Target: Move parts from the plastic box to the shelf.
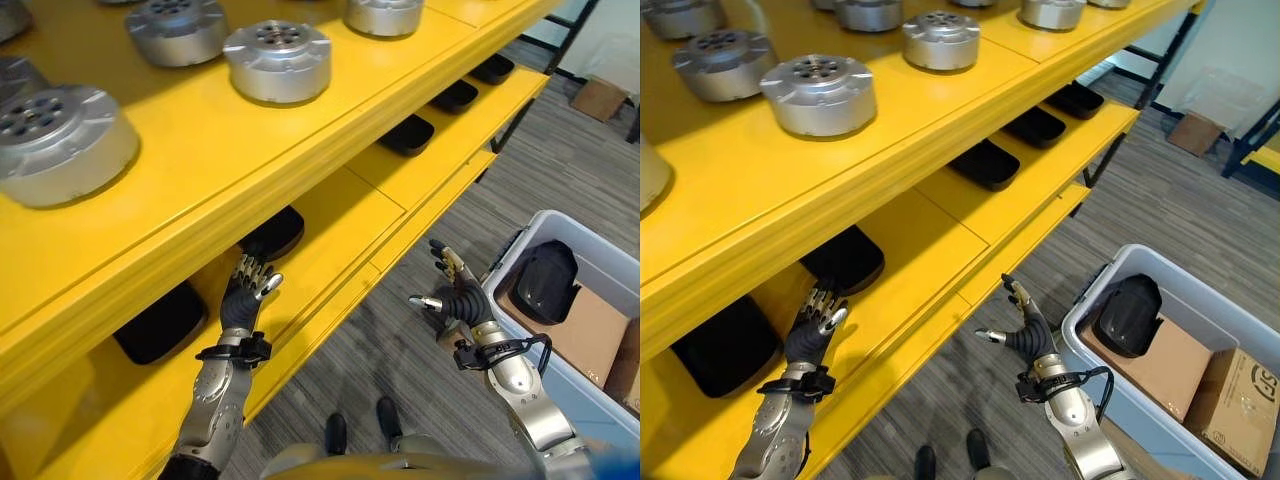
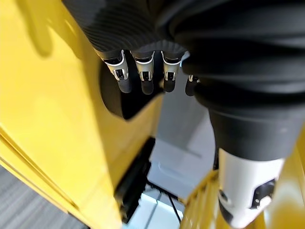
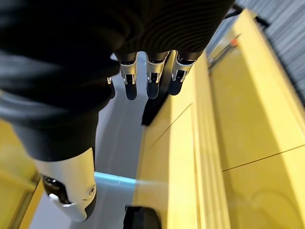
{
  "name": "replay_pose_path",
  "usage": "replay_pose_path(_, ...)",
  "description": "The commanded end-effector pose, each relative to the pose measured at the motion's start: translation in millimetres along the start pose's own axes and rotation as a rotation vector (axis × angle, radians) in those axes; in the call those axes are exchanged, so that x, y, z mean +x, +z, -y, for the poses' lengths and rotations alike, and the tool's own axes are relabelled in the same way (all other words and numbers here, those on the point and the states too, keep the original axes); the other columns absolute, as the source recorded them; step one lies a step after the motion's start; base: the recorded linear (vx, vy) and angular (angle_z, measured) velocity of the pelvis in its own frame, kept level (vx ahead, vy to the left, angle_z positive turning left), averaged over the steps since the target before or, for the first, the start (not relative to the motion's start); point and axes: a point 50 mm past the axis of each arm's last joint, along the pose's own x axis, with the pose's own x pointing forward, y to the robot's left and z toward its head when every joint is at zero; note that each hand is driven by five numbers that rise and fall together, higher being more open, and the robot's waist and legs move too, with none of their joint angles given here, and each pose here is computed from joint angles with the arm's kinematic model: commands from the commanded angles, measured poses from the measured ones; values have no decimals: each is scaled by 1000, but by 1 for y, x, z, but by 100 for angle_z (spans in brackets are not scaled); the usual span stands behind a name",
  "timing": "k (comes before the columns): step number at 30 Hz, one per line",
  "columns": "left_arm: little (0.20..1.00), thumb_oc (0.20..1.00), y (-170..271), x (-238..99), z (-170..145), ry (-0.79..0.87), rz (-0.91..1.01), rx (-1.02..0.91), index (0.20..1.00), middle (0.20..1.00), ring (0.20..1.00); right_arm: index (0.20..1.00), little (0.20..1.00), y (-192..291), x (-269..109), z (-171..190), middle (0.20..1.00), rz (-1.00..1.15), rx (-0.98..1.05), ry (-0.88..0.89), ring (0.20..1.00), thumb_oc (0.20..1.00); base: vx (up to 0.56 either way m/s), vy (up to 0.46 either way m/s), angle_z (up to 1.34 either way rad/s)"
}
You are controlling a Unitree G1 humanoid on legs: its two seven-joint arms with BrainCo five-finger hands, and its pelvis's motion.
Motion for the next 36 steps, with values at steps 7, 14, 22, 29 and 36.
replay_pose_path(7, 1000, 1000, 15, 0, -2, 2, 74, 69, 1000, 1000, 1000, 1000, 1000, 24, 18, 0, 1000, 128, 16, -27, 1000, 1000, -44, 51, -86)
replay_pose_path(14, 1000, 1000, 15, -5, -14, 58, 66, 52, 1000, 1000, 1000, 1000, 1000, 28, 28, -9, 1000, 139, 0, 11, 1000, 1000, 119, -138, -100)
replay_pose_path(22, 1000, 1000, 12, 6, 0, 52, 82, -19, 1000, 1000, 1000, 1000, 1000, 33, 26, 10, 1000, 161, -70, -28, 1000, 1000, 203, -330, 30)
replay_pose_path(29, 1000, 1000, 10, 6, 2, 53, 82, -29, 1000, 1000, 1000, 1000, 1000, 29, 22, 23, 1000, 148, -92, -77, 1000, 1000, 67, -188, -26)
replay_pose_path(36, 1000, 1000, 15, 7, 3, 56, 100, -30, 1000, 1000, 1000, 1000, 1000, 30, 20, 27, 1000, 155, -105, -84, 1000, 1000, 67, -196, -46)
